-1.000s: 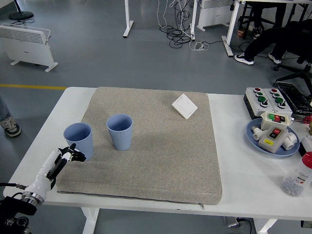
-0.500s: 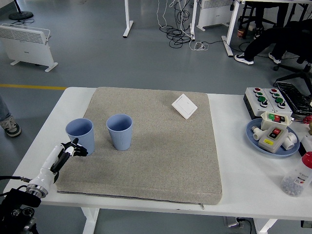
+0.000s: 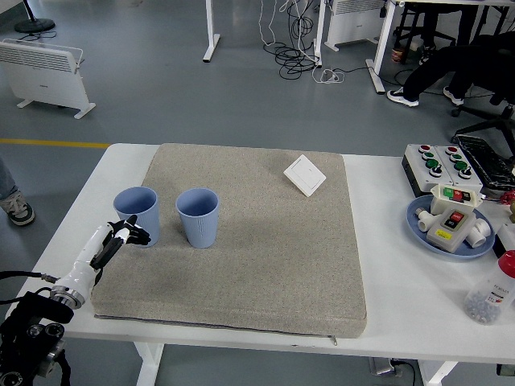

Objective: Push cup pick cup insert cup

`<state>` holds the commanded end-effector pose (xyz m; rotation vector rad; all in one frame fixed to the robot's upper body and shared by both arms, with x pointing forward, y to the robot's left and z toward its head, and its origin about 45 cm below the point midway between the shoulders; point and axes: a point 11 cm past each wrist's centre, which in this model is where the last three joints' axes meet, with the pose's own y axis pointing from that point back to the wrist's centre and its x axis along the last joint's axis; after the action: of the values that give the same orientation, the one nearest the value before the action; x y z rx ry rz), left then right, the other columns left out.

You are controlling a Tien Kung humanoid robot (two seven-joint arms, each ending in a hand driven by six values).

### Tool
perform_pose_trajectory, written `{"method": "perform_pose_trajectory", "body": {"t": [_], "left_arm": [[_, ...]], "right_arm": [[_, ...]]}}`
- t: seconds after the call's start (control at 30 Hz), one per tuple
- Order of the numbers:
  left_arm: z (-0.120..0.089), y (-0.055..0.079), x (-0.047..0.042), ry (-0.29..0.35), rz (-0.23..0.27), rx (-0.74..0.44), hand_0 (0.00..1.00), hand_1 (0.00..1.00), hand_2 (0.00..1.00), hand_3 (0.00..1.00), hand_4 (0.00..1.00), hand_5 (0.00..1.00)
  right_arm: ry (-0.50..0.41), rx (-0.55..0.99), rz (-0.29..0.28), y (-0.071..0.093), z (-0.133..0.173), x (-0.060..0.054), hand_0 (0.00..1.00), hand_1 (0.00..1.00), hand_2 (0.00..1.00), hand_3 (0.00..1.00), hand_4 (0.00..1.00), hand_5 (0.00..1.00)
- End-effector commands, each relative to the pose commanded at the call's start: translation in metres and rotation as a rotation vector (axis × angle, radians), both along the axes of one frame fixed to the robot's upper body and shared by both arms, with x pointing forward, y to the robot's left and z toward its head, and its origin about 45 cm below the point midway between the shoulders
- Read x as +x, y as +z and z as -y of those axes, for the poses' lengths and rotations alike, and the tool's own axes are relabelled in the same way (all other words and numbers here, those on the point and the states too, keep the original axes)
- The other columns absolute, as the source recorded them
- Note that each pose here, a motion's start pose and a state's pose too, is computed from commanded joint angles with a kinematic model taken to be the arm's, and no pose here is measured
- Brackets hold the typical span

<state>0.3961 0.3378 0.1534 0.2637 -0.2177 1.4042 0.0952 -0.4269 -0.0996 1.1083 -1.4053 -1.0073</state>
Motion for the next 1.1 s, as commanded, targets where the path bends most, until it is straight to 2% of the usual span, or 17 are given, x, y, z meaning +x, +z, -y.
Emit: {"method": "perform_pose_trajectory", "body": {"t": [0.2,0.43,1.1], "left_arm": [[-0.002,0.004,0.0109,-0.007,-0.003,0.035,0.646,0.520,0.487,0.444,0.574,0.998],[-0.002,0.003,0.0173,-0.013,-0.015,0.050,0.645,0.519,0.485,0.443,0.571,0.998],[-0.007,-0.005,0.0281,0.003,-0.054,0.066,0.647,0.518,0.483,0.441,0.570,0.998]], "right_arm": [[0.003,-0.001,0.002,0.000,0.000,0.002,0.774,0.684,0.680,0.567,0.129,0.473],[0.005,-0.001,0.003,0.001,0.000,0.003,0.775,0.684,0.680,0.567,0.128,0.472],[0.011,0.000,-0.001,0.000,0.000,0.002,0.774,0.683,0.680,0.567,0.128,0.472]]}}
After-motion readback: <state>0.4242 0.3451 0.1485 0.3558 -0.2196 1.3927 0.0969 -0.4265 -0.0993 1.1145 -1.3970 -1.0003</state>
